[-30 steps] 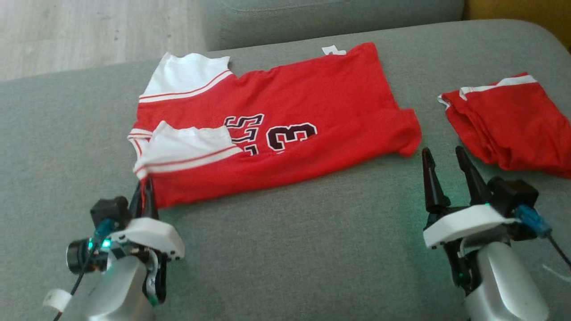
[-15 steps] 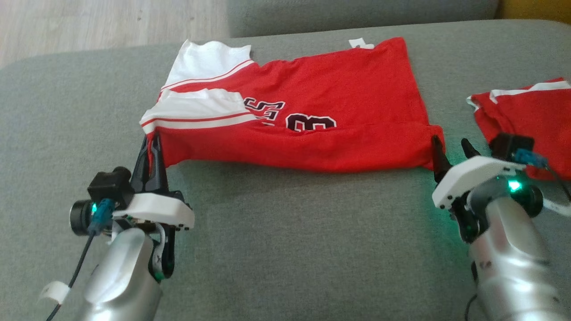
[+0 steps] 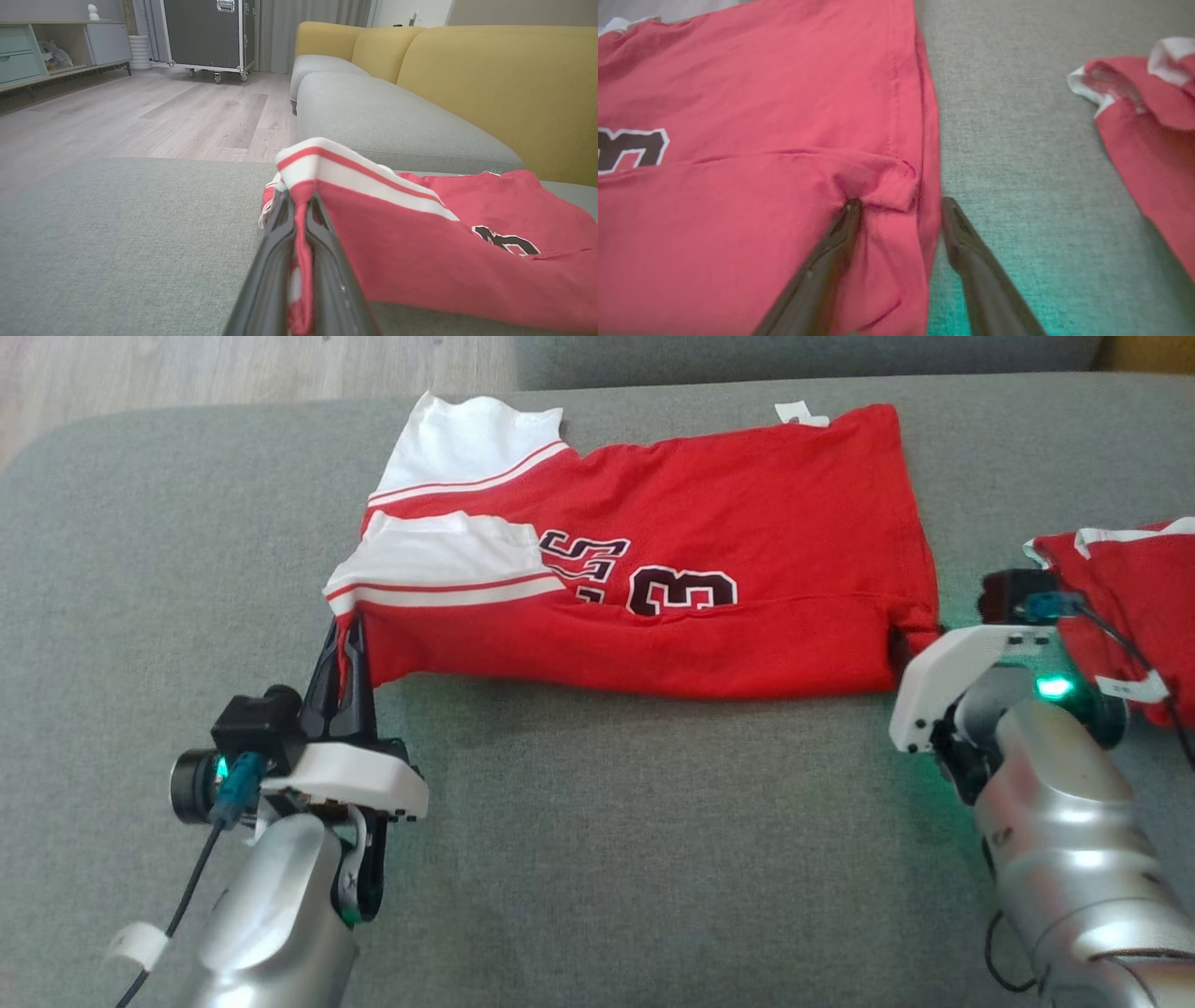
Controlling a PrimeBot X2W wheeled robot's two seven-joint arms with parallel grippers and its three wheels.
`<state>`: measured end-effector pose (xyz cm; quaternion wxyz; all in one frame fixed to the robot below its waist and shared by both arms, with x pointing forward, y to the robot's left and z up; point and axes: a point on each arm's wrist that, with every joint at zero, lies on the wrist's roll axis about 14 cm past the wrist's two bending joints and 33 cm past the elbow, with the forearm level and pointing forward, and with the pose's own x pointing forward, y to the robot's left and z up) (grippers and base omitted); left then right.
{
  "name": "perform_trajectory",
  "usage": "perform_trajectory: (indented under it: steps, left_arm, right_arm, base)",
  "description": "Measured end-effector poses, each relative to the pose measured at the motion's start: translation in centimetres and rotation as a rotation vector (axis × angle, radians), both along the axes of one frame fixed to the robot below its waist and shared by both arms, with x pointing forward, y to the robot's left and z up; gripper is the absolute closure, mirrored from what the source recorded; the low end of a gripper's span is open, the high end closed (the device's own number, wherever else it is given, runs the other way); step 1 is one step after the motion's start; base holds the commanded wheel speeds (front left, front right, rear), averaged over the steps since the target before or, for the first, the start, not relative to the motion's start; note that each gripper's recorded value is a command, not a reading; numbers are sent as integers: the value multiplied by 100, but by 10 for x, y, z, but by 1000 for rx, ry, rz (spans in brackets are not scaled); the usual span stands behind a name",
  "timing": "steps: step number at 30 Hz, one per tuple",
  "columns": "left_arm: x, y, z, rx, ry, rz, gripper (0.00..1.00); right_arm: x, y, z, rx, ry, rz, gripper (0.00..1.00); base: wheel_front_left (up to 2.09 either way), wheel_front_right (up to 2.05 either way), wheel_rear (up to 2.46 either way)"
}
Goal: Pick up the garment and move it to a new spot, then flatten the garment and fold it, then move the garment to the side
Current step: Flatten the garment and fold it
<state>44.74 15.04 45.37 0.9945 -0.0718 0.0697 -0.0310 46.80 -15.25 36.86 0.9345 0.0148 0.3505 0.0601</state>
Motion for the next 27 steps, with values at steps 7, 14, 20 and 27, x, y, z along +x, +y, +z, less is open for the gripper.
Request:
perform_trajectory:
  steps: [7, 14, 20, 27]
  left_arm:
    - [-8, 2, -1, 13, 13, 0, 100]
    - [-44, 3, -22, 40, 83, -12, 100]
    - [-65, 0, -23, 62, 89, -45, 100]
    - [-83, -8, -21, 82, 108, -96, 100]
  right_arm:
    - [-5, -4, 12, -68, -5, 42, 100]
    - [-24, -11, 36, -100, -27, 58, 100]
    - [-54, -20, 43, -79, 7, 31, 100]
    - [-93, -28, 31, -35, 80, 17, 100]
  base:
    - [0, 0, 0]
    - [0, 0, 0]
    - [0, 0, 0]
    - [0, 0, 0]
